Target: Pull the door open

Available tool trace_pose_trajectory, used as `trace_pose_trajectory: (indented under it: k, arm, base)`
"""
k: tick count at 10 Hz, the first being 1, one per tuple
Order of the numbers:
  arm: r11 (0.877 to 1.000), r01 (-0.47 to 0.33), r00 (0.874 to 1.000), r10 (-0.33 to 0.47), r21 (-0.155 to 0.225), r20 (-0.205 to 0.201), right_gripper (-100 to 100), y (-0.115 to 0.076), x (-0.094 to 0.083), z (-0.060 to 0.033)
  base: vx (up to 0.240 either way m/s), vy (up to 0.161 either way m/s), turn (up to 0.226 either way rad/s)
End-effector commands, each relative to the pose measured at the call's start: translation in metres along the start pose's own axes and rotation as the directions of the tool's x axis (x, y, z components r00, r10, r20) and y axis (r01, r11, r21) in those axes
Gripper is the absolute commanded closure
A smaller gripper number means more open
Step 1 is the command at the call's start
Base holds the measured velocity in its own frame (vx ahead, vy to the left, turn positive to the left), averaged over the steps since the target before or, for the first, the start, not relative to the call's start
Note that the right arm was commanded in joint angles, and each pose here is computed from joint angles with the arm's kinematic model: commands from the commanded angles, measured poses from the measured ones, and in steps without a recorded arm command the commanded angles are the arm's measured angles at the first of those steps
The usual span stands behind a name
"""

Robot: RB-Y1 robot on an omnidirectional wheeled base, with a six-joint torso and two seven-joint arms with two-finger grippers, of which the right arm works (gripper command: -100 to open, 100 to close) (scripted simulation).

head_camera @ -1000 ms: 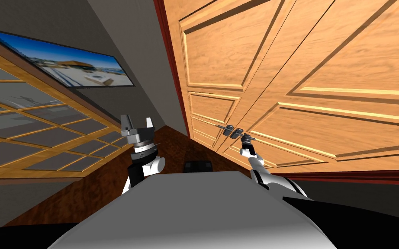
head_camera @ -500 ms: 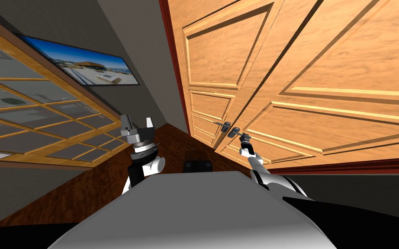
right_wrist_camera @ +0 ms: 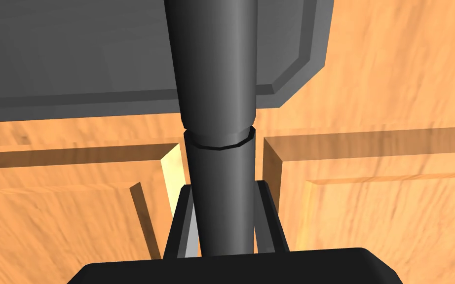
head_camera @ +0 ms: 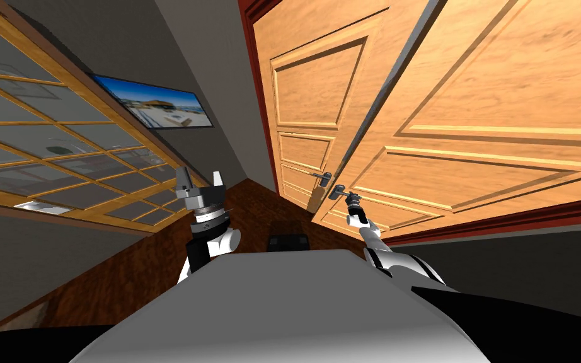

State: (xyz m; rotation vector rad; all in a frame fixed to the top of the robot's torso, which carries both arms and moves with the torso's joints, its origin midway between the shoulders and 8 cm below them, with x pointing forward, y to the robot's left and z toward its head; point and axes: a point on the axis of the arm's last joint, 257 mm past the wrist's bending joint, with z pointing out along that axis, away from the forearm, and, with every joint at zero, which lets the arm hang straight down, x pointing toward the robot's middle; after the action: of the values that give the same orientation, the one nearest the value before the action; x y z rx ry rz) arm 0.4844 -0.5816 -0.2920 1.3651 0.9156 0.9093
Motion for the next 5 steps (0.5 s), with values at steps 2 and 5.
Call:
trace_pose_trajectory:
  k: [2,5]
  arm:
    - [1.000,-0.001,1.000,0.001,0.000,-0.014,100,0.001,0.006,0.0004]
    - [1.000,-0.001,0.997,0.001,0.005,-0.077,100,-0.001,0.031,-0.0010]
  base:
    - [-0.166,0.013,0.043]
    - [-0.230,-0.064,0.086]
